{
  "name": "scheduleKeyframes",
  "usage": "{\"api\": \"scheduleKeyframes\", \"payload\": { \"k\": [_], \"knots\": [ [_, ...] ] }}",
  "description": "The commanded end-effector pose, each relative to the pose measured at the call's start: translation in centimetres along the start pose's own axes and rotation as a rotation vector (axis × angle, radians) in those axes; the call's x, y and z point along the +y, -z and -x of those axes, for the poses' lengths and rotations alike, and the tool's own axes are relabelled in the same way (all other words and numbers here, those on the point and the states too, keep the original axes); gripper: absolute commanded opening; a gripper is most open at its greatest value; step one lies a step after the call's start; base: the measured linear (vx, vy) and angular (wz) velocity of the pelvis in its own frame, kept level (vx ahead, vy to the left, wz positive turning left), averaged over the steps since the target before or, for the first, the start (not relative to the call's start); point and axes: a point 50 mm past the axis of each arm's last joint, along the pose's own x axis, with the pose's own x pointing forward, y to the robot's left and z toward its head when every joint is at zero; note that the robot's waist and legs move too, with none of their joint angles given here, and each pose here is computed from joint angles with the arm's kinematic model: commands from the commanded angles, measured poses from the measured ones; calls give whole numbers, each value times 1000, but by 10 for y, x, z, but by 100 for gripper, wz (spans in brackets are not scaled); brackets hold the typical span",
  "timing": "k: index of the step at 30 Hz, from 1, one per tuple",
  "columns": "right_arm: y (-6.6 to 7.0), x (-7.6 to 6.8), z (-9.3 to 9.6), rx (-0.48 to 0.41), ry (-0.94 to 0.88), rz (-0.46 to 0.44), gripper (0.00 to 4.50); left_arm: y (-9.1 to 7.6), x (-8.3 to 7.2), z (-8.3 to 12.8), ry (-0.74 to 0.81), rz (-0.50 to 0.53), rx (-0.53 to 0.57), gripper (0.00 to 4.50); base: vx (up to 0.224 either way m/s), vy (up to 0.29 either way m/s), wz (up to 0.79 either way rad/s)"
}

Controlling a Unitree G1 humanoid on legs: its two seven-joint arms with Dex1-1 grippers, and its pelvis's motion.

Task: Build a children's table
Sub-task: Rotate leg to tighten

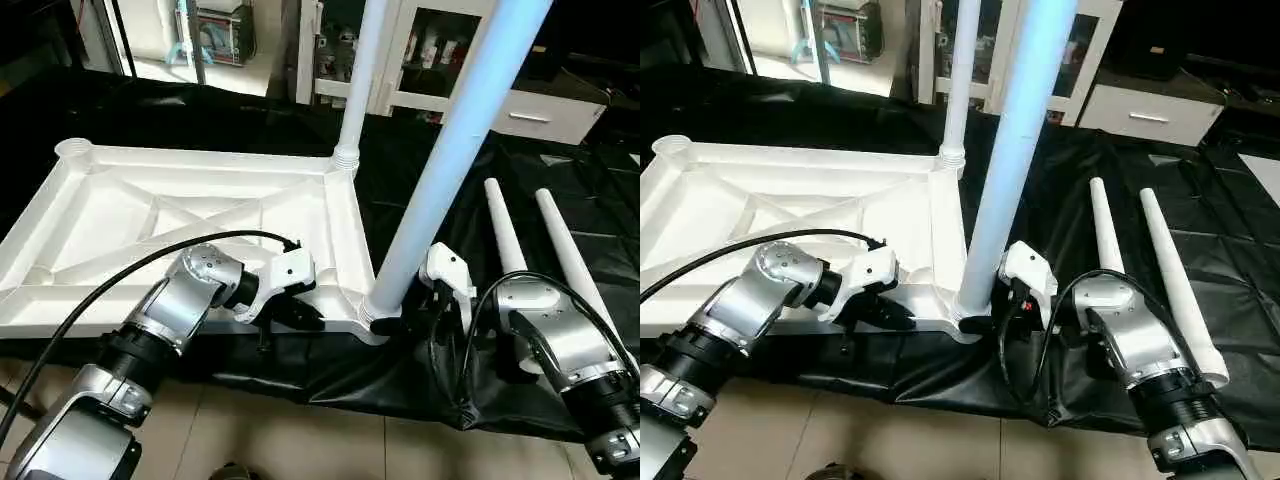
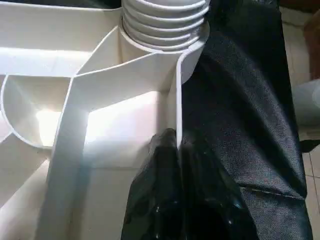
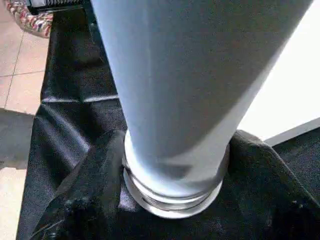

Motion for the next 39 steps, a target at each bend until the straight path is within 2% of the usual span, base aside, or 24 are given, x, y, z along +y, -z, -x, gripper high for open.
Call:
{"api": "scheduleKeyframes", "payload": {
  "k": [1,5,9,10,12,15,16,17,21,31,32,33,35,37,39],
  "knots": [
    [1,0,-4,-10,17,-21,272,4,-7,-10,66,12,30,0,0,0,0],
    [2,-14,-13,-26,204,-75,272,4,2,-10,-36,64,24,0,0,0,0],
    [4,-27,-28,-45,413,-220,270,-2,24,-12,-271,188,-22,0,0,0,0],
    [4,-27,-28,-45,413,-220,270,-2,24,-12,-271,188,-22,0,0,0,0],
    [10,-35,-47,-2,674,-336,270,-8,41,-16,-475,295,-71,0,0,0,0],
    [13,-37,-52,25,779,-367,270,-11,45,-18,-532,324,-90,0,0,0,0],
    [10,-32,-68,15,802,-383,270,-14,50,-22,-608,340,-100,0,0,0,0],
    [7,-29,-76,10,801,-385,270,-15,52,-24,-628,350,-108,0,0,0,0],
    [-4,-26,-89,-9,793,-377,269,-21,54,-29,-648,359,-126,0,0,0,0],
    [-13,-33,-84,-61,806,-327,269,-20,54,-31,-612,337,-110,0,0,0,0],
    [-18,-31,-80,-127,720,-320,304,-17,52,-30,-577,324,-106,0,0,0,0],
    [-18,-31,-80,-127,720,-320,304,-17,52,-30,-577,324,-106,0,0,0,0],
    [-21,-31,-74,-169,697,-333,339,-15,50,-29,-556,315,-102,0,0,0,0],
    [-24,-31,-65,-200,686,-318,341,-11,48,-28,-534,299,-97,0,0,0,0],
    [-25,-32,-51,-214,697,-292,365,-8,46,-27,-515,286,-90,0,0,0,0]
  ]
}}
